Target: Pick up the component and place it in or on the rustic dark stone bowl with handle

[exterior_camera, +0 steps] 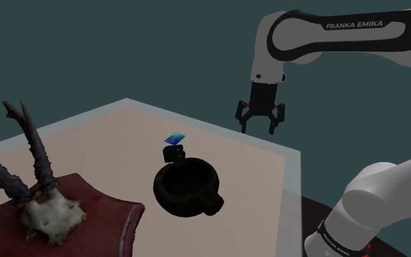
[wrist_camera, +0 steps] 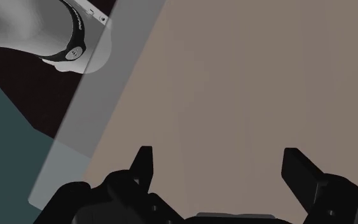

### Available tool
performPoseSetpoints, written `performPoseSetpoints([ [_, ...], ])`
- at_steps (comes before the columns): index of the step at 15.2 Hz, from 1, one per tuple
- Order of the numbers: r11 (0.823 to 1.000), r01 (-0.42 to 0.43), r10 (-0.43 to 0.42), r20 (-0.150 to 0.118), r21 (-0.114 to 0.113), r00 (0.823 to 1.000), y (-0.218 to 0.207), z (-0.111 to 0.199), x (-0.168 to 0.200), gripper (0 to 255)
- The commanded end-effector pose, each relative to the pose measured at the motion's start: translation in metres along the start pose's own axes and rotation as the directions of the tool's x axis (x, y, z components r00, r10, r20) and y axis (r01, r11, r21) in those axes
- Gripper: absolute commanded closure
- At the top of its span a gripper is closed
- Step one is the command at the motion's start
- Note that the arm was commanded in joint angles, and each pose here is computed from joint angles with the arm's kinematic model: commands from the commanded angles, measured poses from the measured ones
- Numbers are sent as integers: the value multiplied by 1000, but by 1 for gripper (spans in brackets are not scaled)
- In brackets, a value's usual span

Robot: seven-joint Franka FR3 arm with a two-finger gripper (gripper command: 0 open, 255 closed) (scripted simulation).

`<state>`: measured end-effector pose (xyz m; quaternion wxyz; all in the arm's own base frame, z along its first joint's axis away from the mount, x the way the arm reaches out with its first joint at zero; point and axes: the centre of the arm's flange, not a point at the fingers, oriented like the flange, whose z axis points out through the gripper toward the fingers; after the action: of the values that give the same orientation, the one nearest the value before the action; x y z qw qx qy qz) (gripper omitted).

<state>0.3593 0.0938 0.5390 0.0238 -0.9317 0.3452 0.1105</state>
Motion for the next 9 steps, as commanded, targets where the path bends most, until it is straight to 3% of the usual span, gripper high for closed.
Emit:
performPoseSetpoints([
  [1,1000,0,0,0,0,1000,-1,7,0,0],
  [8,1000,0,0,0,0,1000,-1,7,0,0],
  [9,1000,0,0,0,0,1000,-1,7,0,255],
])
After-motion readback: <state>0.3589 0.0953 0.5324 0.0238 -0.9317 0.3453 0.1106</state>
